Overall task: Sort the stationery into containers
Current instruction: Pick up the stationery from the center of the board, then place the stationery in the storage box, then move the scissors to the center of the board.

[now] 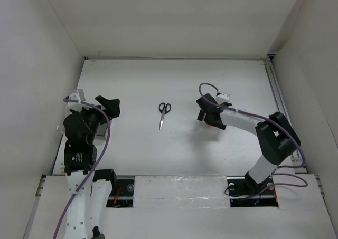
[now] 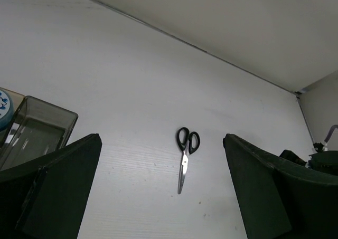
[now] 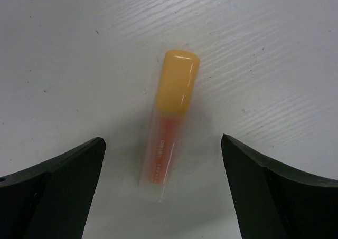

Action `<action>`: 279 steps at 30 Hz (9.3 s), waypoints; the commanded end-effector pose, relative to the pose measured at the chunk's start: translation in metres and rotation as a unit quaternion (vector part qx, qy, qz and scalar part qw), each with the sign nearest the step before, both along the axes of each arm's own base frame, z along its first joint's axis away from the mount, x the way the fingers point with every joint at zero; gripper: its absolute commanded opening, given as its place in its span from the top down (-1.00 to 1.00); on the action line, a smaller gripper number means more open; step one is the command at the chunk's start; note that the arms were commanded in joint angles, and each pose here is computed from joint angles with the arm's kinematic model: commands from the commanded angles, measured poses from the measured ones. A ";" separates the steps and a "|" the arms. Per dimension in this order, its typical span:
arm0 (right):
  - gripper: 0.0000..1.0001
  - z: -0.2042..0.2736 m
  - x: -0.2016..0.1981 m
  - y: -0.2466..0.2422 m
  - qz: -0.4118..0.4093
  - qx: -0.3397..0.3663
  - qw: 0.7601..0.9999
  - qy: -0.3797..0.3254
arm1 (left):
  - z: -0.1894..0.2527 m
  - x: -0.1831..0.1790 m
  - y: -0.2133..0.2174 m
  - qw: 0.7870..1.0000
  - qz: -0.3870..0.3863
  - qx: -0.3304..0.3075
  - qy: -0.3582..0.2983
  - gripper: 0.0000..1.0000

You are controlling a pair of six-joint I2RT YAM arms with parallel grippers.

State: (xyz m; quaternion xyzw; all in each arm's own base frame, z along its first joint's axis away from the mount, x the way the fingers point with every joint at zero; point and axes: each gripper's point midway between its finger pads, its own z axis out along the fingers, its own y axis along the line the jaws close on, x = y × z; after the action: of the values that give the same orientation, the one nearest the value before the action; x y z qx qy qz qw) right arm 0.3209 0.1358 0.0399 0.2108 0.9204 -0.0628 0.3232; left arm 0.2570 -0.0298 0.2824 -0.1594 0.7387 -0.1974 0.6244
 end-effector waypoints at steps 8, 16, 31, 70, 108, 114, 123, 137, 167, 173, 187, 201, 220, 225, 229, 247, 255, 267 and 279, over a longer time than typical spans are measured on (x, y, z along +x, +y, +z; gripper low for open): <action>-0.83 -0.003 0.010 0.020 0.011 0.049 0.999 -0.006 | 0.020 -0.003 -0.006 0.999 -0.019 0.011 -0.033 -1.00; -0.80 -0.023 -0.006 0.038 0.019 0.080 0.996 0.033 | 0.026 -0.005 -0.004 0.999 -0.014 0.012 -0.042 -1.00; 1.00 -0.049 -0.019 0.019 0.015 0.061 0.996 0.071 | 0.019 0.002 -0.004 1.000 -0.014 0.010 -0.022 -1.00; 1.00 0.209 -0.042 0.338 0.504 0.287 0.791 -0.194 | 0.011 0.017 -0.086 0.959 -0.262 -0.104 0.042 -1.00; 0.99 0.255 -0.076 0.352 0.533 0.371 0.722 -0.239 | -0.019 0.043 -0.073 0.965 -0.230 -0.084 0.094 1.00; -0.01 0.255 -0.077 0.342 0.531 0.361 0.724 -0.253 | -0.016 0.066 -0.015 0.991 -0.065 -0.002 0.117 1.00; -0.25 0.222 -0.071 0.276 0.496 0.275 0.787 -0.245 | -0.039 0.111 0.067 0.964 0.112 0.123 0.206 1.00; -0.37 0.216 -0.080 0.161 0.460 0.244 0.812 -0.262 | -0.061 0.173 0.123 0.891 0.128 0.319 0.296 1.00; -0.37 0.185 -0.075 0.123 0.463 0.256 0.811 -0.249 | -0.105 0.063 0.257 0.683 0.242 0.497 0.477 1.00; -0.37 0.183 -0.074 0.119 0.459 0.254 0.814 -0.251 | -0.117 0.080 0.257 0.694 0.226 0.488 0.479 1.00; -0.37 0.184 -0.072 0.117 0.455 0.254 0.814 -0.256 | -0.153 0.090 0.257 0.690 0.210 0.476 0.503 0.93; -0.37 0.186 -0.071 0.116 0.455 0.255 0.812 -0.260 | -0.149 0.097 0.263 0.694 0.257 0.460 0.491 0.16; -0.37 0.177 -0.060 0.109 0.433 0.240 0.829 -0.260 | 0.027 0.175 0.163 0.842 0.286 0.375 0.263 -1.00; -0.37 0.158 -0.050 0.107 0.420 0.231 0.845 -0.238 | 0.059 0.185 0.013 0.937 0.102 0.298 0.148 -1.00; -0.37 0.154 -0.045 0.104 0.408 0.220 0.856 -0.228 | 0.084 0.127 -0.086 0.983 -0.108 0.144 0.023 -1.00; -0.35 0.111 0.016 0.136 0.318 0.091 0.935 -0.126 | 0.070 -0.009 -0.107 0.969 -0.221 -0.044 -0.099 -1.00; -0.25 0.071 0.045 0.179 0.307 0.023 0.949 -0.070 | 0.006 0.002 -0.064 0.994 -0.107 0.026 0.009 -1.00; -0.18 0.034 0.096 0.201 0.273 -0.007 0.961 -0.031 | 0.007 -0.003 -0.057 0.995 -0.092 0.032 0.003 -1.00; -0.13 0.008 0.110 0.194 0.269 0.001 0.963 -0.010 | 0.005 -0.003 -0.067 0.992 -0.123 0.033 0.006 -1.00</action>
State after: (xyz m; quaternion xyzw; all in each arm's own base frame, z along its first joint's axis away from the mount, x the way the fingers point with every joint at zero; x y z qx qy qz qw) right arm 0.4267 0.3215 0.0471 -0.0432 0.9397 0.0204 0.3386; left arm 0.2513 -0.0938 0.2797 -0.0617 0.7709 -0.2416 0.5862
